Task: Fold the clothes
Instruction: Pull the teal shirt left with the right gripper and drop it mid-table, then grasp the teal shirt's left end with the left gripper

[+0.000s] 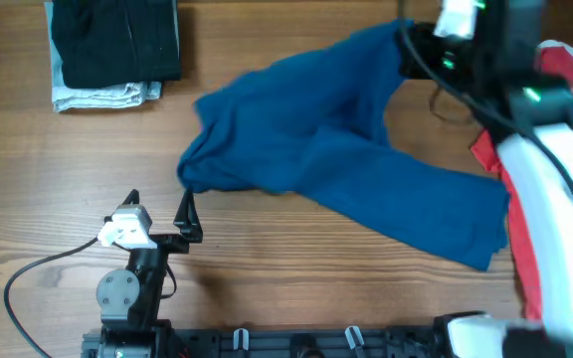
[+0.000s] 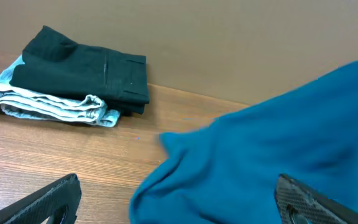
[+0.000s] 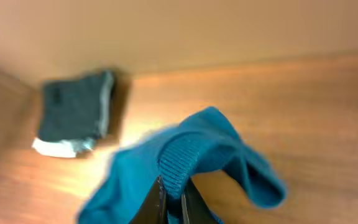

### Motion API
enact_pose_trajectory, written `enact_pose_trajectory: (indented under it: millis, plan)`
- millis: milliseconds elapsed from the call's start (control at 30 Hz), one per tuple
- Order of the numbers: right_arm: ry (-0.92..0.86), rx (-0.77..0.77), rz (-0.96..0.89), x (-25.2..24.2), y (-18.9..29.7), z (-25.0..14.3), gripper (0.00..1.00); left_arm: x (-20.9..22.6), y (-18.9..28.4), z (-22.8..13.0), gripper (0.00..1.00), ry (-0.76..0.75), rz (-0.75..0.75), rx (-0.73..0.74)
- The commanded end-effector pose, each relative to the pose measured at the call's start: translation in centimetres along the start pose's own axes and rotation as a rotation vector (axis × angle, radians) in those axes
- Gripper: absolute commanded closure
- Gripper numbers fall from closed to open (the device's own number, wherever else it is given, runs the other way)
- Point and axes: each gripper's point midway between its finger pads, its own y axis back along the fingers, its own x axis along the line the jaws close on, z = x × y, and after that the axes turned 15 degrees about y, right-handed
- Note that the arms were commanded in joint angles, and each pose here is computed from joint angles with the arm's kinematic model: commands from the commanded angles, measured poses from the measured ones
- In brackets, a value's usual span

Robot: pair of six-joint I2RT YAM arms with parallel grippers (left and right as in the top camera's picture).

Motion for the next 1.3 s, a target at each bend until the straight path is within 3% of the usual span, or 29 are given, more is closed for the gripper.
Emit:
enact_pose_trajectory:
  millis: [0,133,233,333,600,667,767,967,1167,1267]
  plan:
    - [0.010,-0.188,0.019,2.7,8.5,3.7,0.96,-0.2,0.0,-0.3,0.00,-0.016,-0.011,0.007]
    - [0.017,-0.265,0.056,4.8,14.0,3.9,0.96,-0.2,0.0,-0.3,0.00,-0.016,-0.011,0.007]
    - [0.042,-0.279,0.284,9.1,16.2,3.6,0.96,-0.2,0.0,-0.3,0.00,-0.016,-0.011,0.007]
    - [0.049,-0.240,0.370,10.9,16.0,2.8,0.96,-0.2,0.0,-0.3,0.00,-0.016,-0.011,0.007]
    - [0.084,-0.063,0.574,17.9,9.7,0.5,0.96,-0.8,0.0,-0.5,0.00,0.031,-0.049,0.025]
    - [0.101,-0.011,0.625,20.1,7.7,-0.6,0.96,-4.7,0.6,-0.2,0.00,0.153,-0.253,0.060]
    - [0.119,0.055,0.593,21.9,3.6,-2.3,0.96,-11.8,4.3,-0.4,0.00,0.073,-0.666,0.163]
    - [0.068,0.146,0.538,21.9,-2.5,-4.4,0.96,-16.6,7.8,3.6,0.00,0.068,-0.770,0.294]
    - [0.061,0.168,0.586,25.0,-5.9,-5.9,0.96,-19.1,7.2,4.2,0.00,0.060,-0.903,0.418]
    - [0.056,0.153,0.513,23.9,-6.7,-5.7,0.95,-19.4,4.9,4.4,0.00,0.122,-0.800,0.529]
